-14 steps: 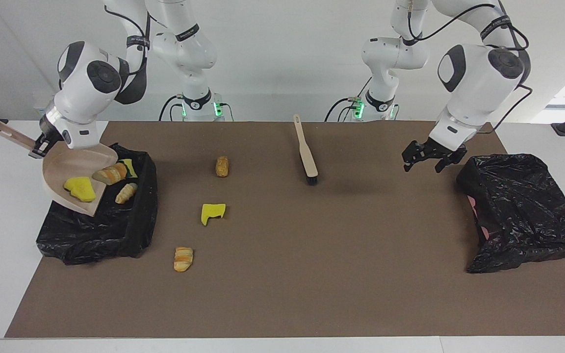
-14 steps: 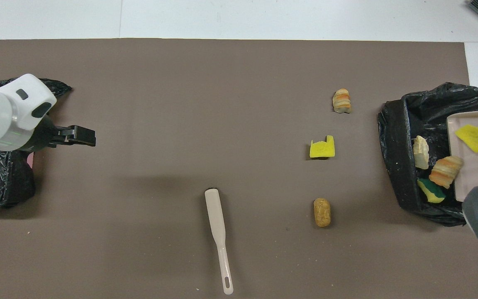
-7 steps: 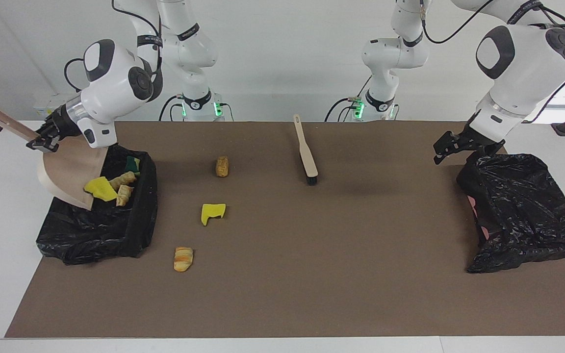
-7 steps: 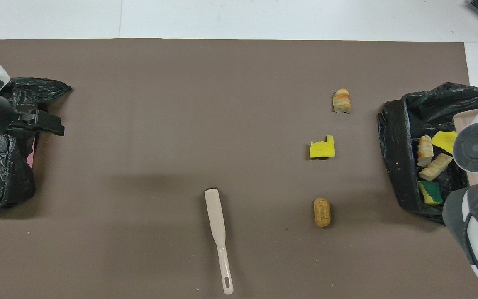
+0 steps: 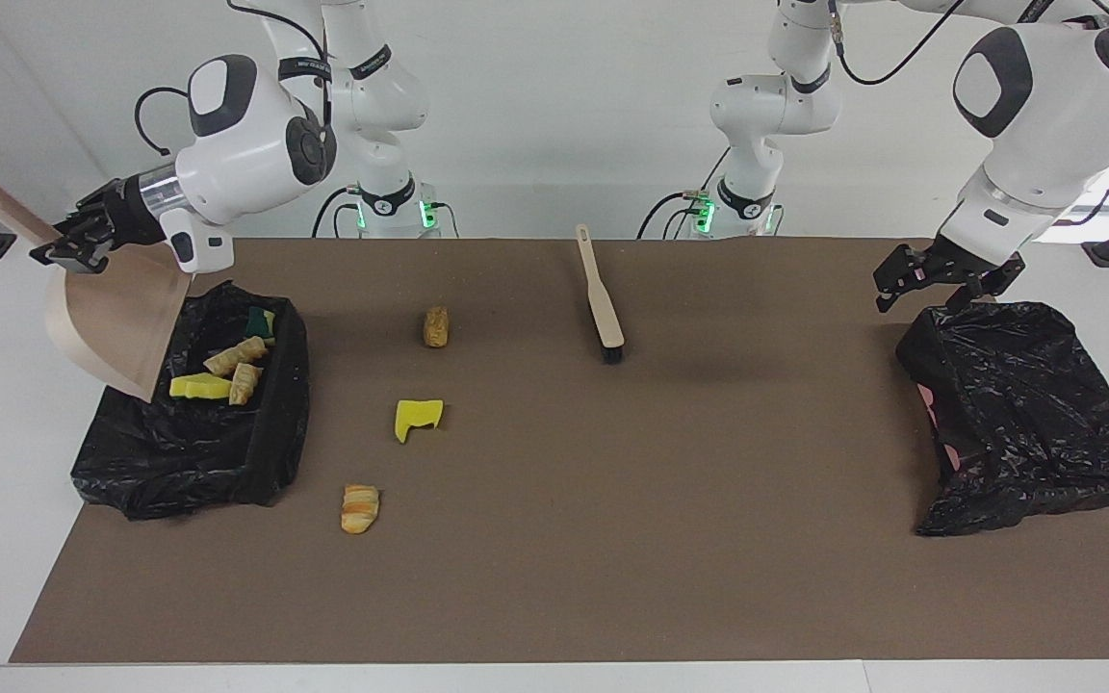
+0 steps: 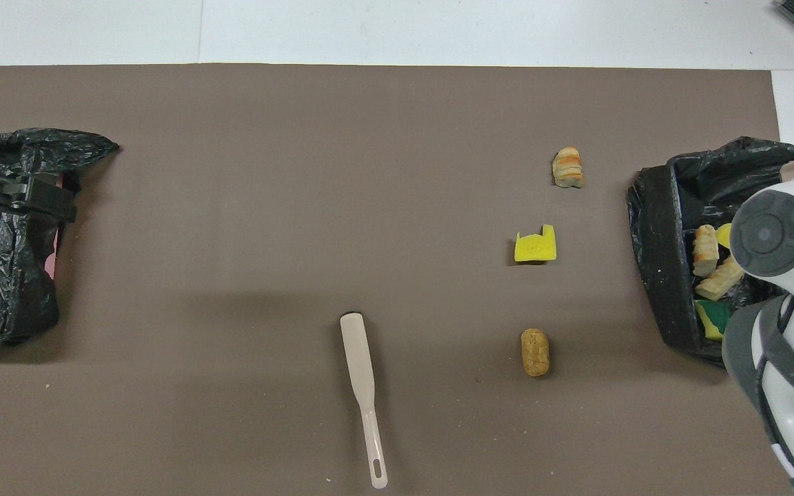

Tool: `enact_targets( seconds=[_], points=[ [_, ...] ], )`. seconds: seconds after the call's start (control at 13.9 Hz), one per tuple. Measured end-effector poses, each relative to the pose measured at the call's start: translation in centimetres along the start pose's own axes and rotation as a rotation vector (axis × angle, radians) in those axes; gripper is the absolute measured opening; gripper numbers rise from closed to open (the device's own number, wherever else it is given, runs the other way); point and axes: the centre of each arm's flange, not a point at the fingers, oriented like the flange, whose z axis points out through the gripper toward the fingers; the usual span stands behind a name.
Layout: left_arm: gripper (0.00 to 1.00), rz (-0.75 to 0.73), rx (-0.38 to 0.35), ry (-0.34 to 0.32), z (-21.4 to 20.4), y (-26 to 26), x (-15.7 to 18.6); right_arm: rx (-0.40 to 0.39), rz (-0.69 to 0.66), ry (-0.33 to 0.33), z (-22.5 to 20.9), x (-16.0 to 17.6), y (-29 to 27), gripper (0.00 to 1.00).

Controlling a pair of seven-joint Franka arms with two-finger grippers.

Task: Sweep and dump trash in bin
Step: 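Tip the dustpan into the bag with the right gripper while the left gripper withdraws, then bring the empty dustpan back to the table center with the right gripper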

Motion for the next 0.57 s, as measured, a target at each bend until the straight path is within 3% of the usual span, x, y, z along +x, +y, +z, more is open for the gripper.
enact_targets(
  seconds=[0.22, 0.57],
  points=[
    [1.0, 0.02, -0.003, -0.028, 0.2, -0.4, -0.5, -0.007, 0.046, 0.078, -1.8, -0.6, 0.5, 0.33],
    [1.0, 0.029, -0.009, -0.053, -0.7, -0.8, -2.0, 0.043, 0.177, 0.319, -5.5, 1.4, 3.9, 0.33]
  ],
)
